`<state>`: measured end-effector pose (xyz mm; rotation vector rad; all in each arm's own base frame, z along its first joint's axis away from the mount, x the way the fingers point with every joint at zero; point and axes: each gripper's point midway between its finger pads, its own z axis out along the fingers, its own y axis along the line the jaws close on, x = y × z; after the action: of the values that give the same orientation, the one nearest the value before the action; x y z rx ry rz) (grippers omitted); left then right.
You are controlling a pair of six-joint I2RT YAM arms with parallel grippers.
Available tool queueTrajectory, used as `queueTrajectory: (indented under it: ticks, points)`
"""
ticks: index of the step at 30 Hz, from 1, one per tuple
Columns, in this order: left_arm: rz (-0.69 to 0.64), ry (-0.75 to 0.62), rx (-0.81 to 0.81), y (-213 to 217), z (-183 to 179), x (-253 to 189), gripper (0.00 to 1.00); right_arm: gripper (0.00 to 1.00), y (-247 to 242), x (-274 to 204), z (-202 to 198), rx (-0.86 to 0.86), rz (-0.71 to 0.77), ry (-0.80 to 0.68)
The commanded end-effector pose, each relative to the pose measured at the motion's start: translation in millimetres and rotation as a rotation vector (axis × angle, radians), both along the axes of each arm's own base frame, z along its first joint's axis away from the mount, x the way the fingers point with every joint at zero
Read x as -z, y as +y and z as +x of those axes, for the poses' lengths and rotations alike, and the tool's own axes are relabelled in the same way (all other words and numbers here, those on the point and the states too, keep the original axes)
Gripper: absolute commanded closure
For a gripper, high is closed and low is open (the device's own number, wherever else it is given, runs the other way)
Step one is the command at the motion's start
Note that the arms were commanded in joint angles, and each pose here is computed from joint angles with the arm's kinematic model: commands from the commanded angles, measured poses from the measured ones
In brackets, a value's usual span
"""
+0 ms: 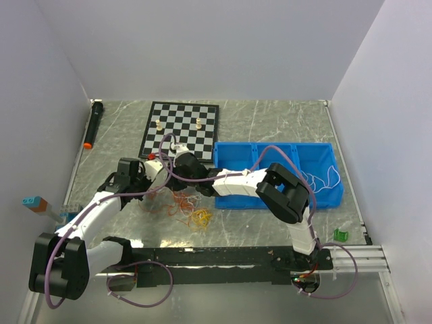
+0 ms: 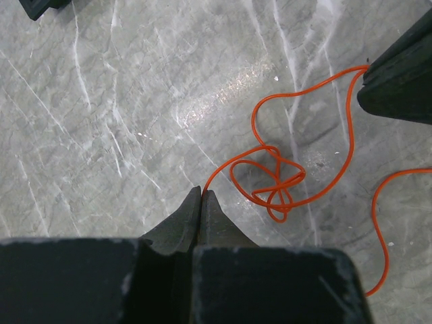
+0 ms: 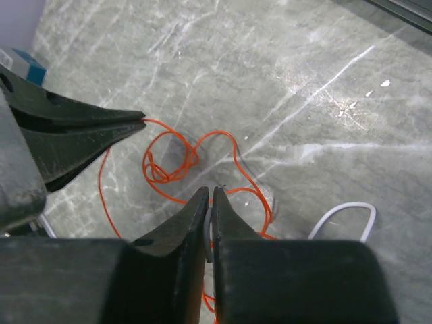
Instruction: Untangle the cables
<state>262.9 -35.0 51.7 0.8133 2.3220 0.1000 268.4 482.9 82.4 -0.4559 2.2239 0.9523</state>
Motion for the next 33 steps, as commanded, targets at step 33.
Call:
queueTrajectory:
  ticks: [33]
  points:
    - [0.22,0.018,-0.142,40,26,44,0.99,1.0,-215,-403,-144,0.058,0.593,-0.636]
